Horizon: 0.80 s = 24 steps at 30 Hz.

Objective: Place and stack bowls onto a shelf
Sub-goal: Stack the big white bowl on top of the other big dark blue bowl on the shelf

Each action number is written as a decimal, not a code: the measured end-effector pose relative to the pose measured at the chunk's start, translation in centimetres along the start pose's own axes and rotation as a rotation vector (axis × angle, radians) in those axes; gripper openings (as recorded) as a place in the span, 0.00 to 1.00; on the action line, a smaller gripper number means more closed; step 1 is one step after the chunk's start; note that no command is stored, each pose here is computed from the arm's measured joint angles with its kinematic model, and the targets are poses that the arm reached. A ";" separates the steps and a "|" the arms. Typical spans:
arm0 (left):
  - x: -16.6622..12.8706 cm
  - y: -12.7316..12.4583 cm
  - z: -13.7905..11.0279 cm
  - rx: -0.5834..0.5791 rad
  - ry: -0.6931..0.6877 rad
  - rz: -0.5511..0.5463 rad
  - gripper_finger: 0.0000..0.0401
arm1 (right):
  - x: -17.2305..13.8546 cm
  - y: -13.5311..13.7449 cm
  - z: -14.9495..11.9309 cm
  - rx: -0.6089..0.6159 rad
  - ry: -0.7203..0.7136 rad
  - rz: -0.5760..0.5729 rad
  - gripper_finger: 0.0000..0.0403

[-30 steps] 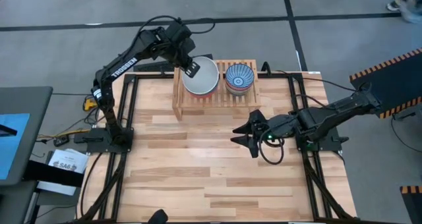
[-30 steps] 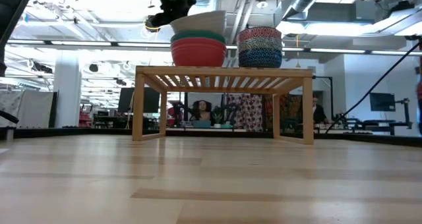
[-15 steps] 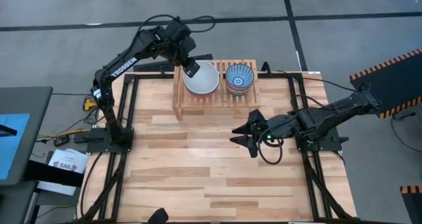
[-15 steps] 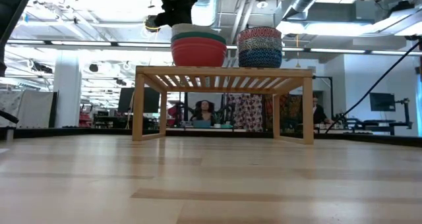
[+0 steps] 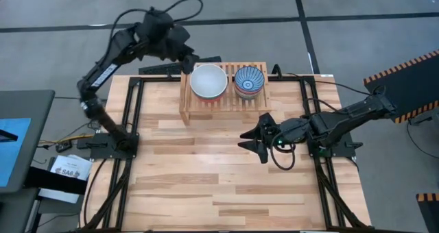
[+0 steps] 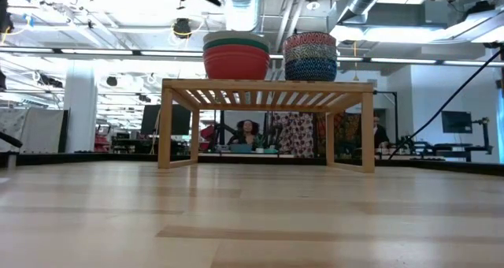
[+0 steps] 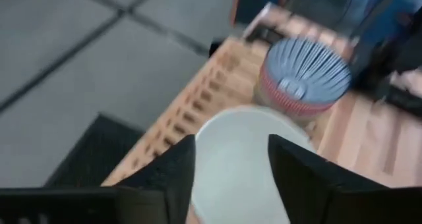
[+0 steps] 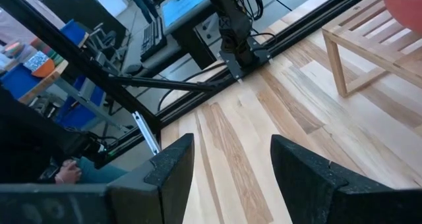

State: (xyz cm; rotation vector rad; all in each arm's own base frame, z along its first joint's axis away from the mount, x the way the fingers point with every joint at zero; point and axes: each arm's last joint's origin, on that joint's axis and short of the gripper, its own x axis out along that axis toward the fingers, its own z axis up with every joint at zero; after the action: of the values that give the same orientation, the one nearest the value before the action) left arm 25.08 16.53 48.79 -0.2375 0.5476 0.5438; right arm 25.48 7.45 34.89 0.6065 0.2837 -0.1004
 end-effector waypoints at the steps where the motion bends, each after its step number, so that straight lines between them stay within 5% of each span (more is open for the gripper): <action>1: -0.4 -0.2 -0.2 0.006 -0.040 -0.007 0.41 | 0.0 0.0 0.0 0.000 0.000 0.000 0.56; 5: -1.3 -1.1 -2.5 0.018 -0.203 -0.017 0.26 | 0.0 0.0 0.0 0.000 0.000 0.000 0.56; 10: -0.4 -1.2 -8.1 0.016 -0.338 -0.039 0.03 | 0.0 0.0 0.0 0.000 0.000 0.000 0.56; 17: 2.1 -0.3 -14.0 -0.035 -0.498 -0.046 0.00 | 0.0 0.0 0.0 0.000 0.000 -0.001 0.56; 24: 4.4 0.1 -15.0 -0.029 -0.522 -0.054 0.00 | 0.0 0.0 0.0 0.001 -0.003 0.001 0.56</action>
State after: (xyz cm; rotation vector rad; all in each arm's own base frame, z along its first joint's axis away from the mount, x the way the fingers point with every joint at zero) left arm 21.74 13.15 33.85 -0.1291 0.0270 0.5357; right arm 25.49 7.45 34.92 0.6077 0.2800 -0.1003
